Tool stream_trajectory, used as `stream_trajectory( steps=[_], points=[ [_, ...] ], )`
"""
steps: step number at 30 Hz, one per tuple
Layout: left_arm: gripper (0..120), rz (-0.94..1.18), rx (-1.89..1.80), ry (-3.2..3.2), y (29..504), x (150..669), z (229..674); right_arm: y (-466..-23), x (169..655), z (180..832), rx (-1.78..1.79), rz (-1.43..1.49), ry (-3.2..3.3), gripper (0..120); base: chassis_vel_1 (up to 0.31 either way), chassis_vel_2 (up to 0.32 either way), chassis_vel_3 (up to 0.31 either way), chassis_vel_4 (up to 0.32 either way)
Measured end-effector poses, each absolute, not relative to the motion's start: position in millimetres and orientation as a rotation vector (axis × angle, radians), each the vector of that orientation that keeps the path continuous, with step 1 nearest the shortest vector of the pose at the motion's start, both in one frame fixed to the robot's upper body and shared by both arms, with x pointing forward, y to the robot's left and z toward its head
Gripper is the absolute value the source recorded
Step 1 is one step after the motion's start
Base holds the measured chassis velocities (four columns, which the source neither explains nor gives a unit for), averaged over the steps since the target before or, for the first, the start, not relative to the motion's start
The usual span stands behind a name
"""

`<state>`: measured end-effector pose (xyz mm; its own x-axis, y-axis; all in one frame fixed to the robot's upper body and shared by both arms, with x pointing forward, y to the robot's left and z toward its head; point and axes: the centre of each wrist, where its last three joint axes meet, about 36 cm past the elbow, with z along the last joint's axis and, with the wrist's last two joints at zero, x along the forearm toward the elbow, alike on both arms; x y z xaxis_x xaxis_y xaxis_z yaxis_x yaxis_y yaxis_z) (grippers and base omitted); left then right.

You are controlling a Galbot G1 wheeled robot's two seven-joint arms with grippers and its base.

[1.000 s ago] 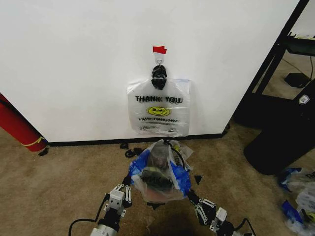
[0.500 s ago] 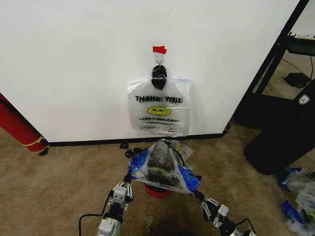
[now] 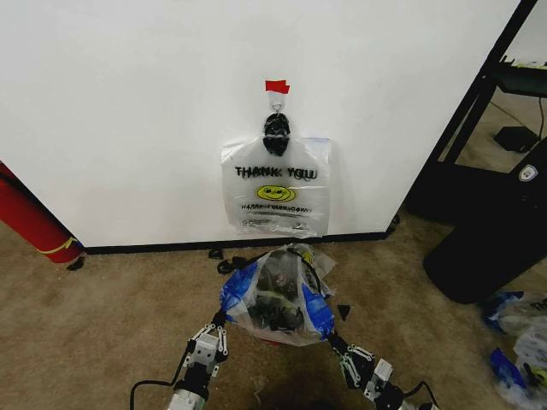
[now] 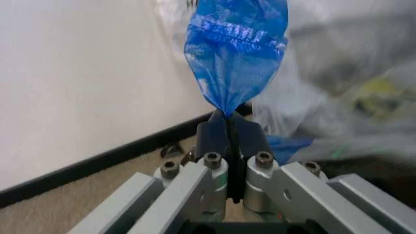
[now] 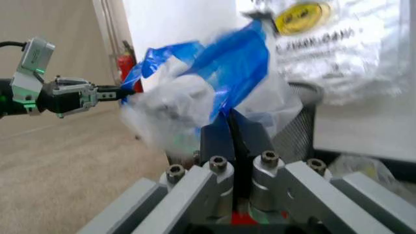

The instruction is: Pick up the garbage bag from the wall and place it over the trash bin.

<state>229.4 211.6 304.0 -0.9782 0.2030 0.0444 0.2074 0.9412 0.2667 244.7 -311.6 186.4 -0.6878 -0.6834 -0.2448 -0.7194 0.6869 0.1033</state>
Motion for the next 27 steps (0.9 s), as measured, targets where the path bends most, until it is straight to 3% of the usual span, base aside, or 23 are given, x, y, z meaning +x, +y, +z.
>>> stream_trajectory(
  steps=[27],
  points=[
    [0,-0.587,-0.361,-3.039,220.3,248.7,273.6,-281.6,249.9,156.7,-1.084,0.325,2.776,0,0.000,0.000,0.000,0.000]
  ],
)
